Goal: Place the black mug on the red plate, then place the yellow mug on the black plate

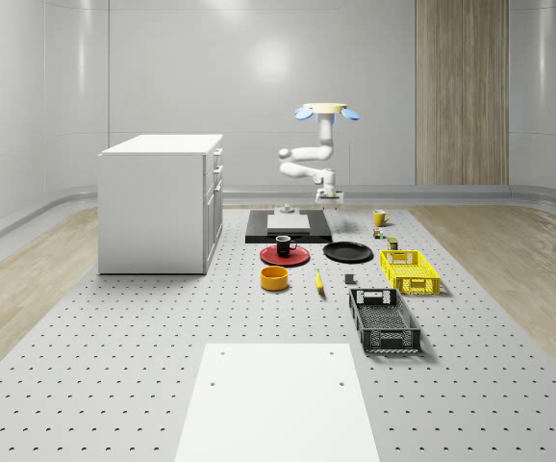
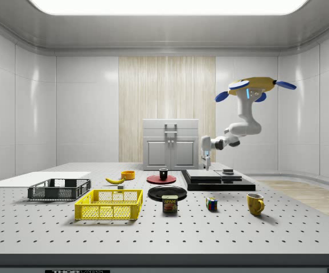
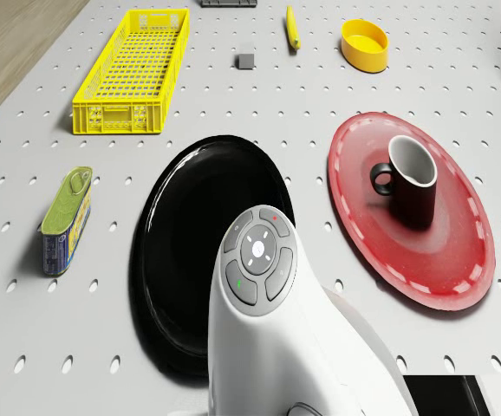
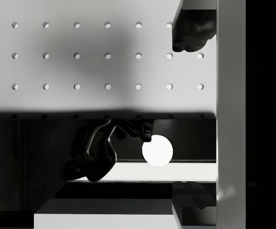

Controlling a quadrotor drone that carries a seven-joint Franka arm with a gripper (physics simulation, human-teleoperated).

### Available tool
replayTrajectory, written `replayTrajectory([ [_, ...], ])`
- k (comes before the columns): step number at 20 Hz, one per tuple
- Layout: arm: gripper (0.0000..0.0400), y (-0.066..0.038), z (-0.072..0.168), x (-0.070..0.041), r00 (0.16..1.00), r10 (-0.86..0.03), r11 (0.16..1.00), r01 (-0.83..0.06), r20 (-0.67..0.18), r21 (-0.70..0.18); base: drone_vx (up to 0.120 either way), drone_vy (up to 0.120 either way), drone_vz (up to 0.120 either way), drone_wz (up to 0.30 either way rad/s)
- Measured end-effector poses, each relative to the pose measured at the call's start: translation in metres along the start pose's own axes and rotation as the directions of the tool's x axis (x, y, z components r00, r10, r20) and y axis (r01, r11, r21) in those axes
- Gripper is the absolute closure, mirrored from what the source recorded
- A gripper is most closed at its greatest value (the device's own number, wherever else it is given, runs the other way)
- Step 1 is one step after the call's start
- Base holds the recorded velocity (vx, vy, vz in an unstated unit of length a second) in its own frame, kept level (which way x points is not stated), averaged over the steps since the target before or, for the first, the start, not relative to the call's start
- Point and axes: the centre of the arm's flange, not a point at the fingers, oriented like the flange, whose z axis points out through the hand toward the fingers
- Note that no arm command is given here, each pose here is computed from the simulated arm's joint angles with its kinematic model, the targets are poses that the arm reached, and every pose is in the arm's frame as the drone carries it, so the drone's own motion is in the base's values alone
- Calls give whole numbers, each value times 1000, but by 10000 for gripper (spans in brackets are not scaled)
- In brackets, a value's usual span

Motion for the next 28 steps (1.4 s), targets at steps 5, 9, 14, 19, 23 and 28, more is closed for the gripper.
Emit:
replayTrajectory([
  [5, 0, 0, 0, 0, 1000, 0, 1000, 0, 0, 0, -120, 120, 0, 0],
  [9, 0, 0, 0, 0, 1000, 0, 1000, 0, 0, 0, -120, 120, 0, 0],
  [14, 0, 0, 0, 0, 1000, 0, 1000, 0, 0, 0, -120, 120, 0, 0],
  [19, 0, 0, 0, 0, 1000, 0, 1000, 0, 0, 0, -120, 120, 0, 0],
  [23, 0, 0, 0, 0, 1000, 0, 1000, 0, 0, 0, -120, 120, 0, 0],
  [28, 0, 0, 0, 0, 1000, 0, 1000, 0, 0, 0, -120, 120, 0, 0],
])
